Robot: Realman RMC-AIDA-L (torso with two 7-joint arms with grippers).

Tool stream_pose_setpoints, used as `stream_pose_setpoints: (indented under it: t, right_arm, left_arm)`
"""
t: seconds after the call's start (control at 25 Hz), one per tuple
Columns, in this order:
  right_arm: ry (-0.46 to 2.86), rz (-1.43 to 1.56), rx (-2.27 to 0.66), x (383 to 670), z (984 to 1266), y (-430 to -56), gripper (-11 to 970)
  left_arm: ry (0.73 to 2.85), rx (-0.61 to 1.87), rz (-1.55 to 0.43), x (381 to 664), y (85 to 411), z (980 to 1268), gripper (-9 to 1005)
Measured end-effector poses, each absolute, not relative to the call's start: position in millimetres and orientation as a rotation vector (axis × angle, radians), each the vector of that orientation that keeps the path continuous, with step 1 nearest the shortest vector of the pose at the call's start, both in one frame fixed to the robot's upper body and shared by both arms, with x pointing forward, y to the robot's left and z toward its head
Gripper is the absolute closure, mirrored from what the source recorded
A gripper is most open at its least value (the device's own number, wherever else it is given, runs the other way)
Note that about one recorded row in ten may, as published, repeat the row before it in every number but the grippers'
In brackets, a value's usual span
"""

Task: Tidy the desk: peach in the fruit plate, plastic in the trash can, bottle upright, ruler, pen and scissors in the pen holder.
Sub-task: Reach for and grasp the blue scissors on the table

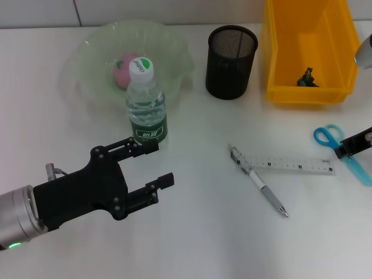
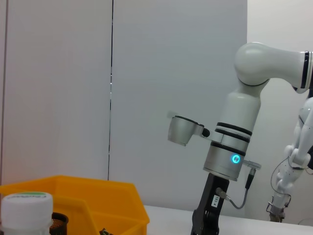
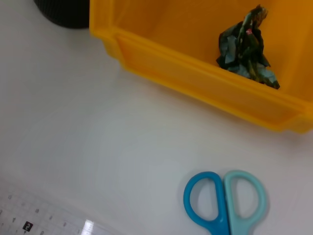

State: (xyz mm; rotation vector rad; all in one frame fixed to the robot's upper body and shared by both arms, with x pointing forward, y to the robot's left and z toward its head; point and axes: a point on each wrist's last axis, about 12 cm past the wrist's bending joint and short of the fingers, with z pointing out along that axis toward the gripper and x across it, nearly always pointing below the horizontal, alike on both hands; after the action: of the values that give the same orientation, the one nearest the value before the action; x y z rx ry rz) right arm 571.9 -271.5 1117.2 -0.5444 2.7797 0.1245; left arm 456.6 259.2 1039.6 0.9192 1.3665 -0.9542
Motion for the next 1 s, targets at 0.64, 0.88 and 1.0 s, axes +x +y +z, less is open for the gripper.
stream_pose_setpoints:
  t: [0.64, 0.88, 1.0]
  right_arm:
    - [2.701, 0.113, -0.311, 552, 1142, -334, 767]
    - [2.673, 0.114, -0.236, 548, 1146, -355, 832]
    - [2.669, 0.118, -0.233, 547, 1146, -358, 924]
  left_arm:
    - [1.357, 0.923, -0.96, 458, 260, 1042, 351]
    - [1.349, 0.92, -0.966, 458, 259, 1043, 351]
    - [1.343, 0.918, -0.971, 458, 259, 1044, 350]
